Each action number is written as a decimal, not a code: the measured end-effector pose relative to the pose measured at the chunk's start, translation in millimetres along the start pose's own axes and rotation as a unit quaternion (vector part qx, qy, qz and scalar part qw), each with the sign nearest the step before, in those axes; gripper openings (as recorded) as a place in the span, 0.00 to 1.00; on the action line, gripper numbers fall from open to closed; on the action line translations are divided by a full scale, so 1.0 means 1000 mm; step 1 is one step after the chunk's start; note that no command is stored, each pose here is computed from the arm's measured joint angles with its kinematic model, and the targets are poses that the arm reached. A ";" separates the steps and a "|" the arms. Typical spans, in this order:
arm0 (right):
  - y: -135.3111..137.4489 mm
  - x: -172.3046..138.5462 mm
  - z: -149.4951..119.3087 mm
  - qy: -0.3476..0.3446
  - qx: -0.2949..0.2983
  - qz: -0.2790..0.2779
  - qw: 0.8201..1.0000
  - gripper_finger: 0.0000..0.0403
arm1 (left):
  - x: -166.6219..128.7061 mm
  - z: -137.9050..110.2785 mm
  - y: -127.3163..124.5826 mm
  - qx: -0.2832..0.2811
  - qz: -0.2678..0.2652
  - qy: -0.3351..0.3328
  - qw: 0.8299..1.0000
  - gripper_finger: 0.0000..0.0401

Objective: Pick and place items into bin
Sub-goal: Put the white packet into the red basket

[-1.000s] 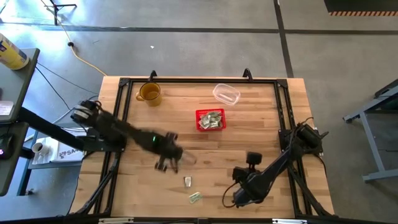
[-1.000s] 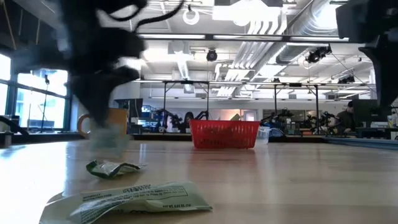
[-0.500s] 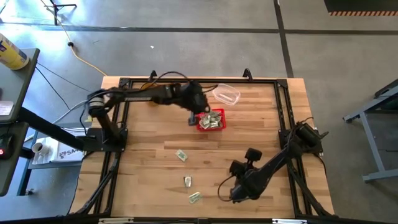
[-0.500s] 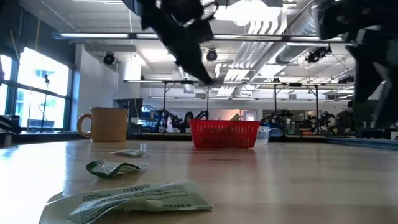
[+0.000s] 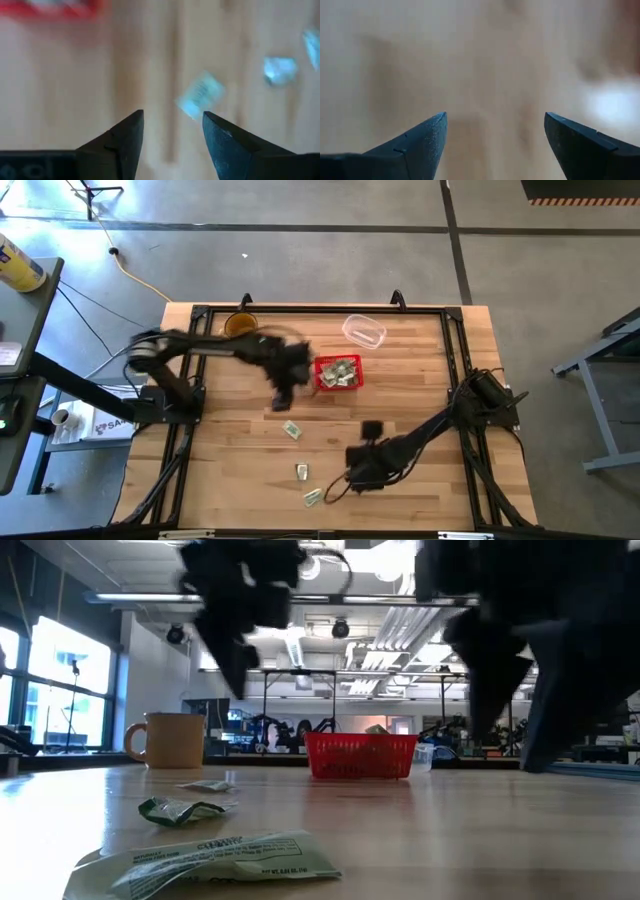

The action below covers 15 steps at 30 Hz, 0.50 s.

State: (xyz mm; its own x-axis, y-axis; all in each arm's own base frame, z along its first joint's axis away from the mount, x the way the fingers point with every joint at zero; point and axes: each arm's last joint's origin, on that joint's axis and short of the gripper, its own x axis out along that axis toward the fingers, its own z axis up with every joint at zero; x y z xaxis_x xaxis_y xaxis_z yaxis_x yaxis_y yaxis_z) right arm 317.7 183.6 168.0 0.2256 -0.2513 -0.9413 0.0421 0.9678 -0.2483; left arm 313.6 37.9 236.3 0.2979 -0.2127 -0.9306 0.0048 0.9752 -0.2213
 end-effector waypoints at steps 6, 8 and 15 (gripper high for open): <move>0.019 -0.006 0.032 -0.150 -0.145 0.140 0.968 0.80 | -0.013 -0.067 -0.065 -0.038 0.005 -0.047 0.998 0.53; 0.021 -0.004 0.039 -0.187 -0.174 0.135 0.957 0.80 | -0.015 -0.088 -0.079 -0.078 0.013 -0.084 0.993 0.50; 0.031 0.028 0.052 -0.203 -0.182 0.198 0.942 0.80 | -0.019 -0.136 -0.108 -0.174 0.025 -0.170 0.970 0.45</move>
State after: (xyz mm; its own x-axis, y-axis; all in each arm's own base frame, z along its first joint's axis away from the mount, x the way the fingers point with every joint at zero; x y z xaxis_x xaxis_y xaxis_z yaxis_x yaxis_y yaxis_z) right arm 376.1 207.4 145.4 0.5105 0.2261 -0.8296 -0.4430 0.8961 -0.0284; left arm 178.0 -71.9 238.5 0.5870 -0.0759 -0.8060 -0.3220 0.8915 -0.3185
